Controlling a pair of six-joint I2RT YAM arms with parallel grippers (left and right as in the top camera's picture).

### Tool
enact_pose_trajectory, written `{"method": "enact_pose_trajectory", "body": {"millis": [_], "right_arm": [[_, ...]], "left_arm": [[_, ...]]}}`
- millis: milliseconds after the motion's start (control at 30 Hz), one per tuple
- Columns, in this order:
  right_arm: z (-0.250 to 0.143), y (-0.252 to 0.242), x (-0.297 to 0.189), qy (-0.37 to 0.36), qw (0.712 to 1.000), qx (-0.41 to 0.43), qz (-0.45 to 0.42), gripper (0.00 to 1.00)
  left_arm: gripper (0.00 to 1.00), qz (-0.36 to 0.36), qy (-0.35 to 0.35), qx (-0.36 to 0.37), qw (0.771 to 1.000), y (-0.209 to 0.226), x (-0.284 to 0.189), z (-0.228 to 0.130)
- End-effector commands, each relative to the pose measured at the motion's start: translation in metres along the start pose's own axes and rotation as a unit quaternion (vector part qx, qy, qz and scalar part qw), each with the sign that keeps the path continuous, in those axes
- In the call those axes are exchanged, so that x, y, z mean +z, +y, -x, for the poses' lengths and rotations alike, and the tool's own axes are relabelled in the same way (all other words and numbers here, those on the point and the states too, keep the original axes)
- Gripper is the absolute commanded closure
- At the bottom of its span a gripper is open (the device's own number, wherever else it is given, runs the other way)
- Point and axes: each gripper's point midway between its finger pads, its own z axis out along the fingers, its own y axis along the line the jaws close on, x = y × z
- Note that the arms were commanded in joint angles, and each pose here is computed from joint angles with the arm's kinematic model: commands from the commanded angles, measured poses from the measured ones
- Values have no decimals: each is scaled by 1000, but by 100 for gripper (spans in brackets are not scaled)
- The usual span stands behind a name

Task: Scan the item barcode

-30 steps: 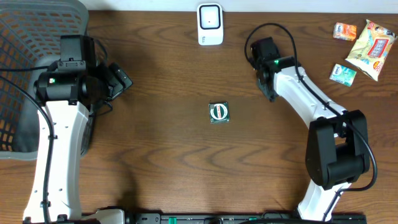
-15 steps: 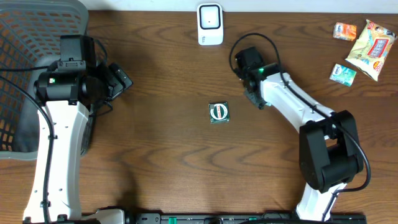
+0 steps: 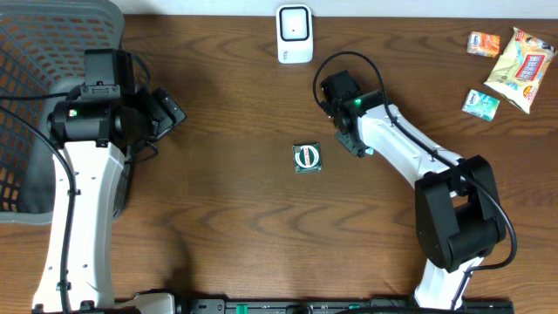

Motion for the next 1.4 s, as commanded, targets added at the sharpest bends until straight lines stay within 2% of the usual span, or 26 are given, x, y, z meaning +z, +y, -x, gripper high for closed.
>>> {"method": "enact_pose_trajectory", "body": {"millis": [0,233,533,567,600,633,933,1033,1267,1300,1367], "right_arm": [[3,7,-9,-8,1000,11,4,94],[7,34,-18,-11,999,-21,28,84],[20,67,-36,-33,997,-62,29,83],[21,71,-38,-36,997,-67,29,84],[22,73,-41,-39,996,-73,21,96],[23,74,-42,-40,996,-75,16,99],[20,39,-46,-21,992,-75,-94,99],[21,42,-46,-23,993,-73,-87,99],[28,75,-47,-47,996,-78,-7,99],[31,81,-47,-56,995,-77,9,96],[38,91,-48,-72,994,-73,39,80]], "left_arm": [[2,7,-4,-3,1000,3,0,2],[2,7,-4,-3,1000,3,0,2],[2,6,-4,-3,1000,3,0,2],[2,7,-4,-3,1000,3,0,2],[2,6,-4,-3,1000,3,0,2],[2,7,-4,-3,1000,3,0,2],[2,7,-4,-3,1000,3,0,2],[2,6,-4,-3,1000,3,0,2],[2,6,-4,-3,1000,3,0,2],[2,7,-4,-3,1000,3,0,2],[2,7,-4,-3,1000,3,0,2]]}}
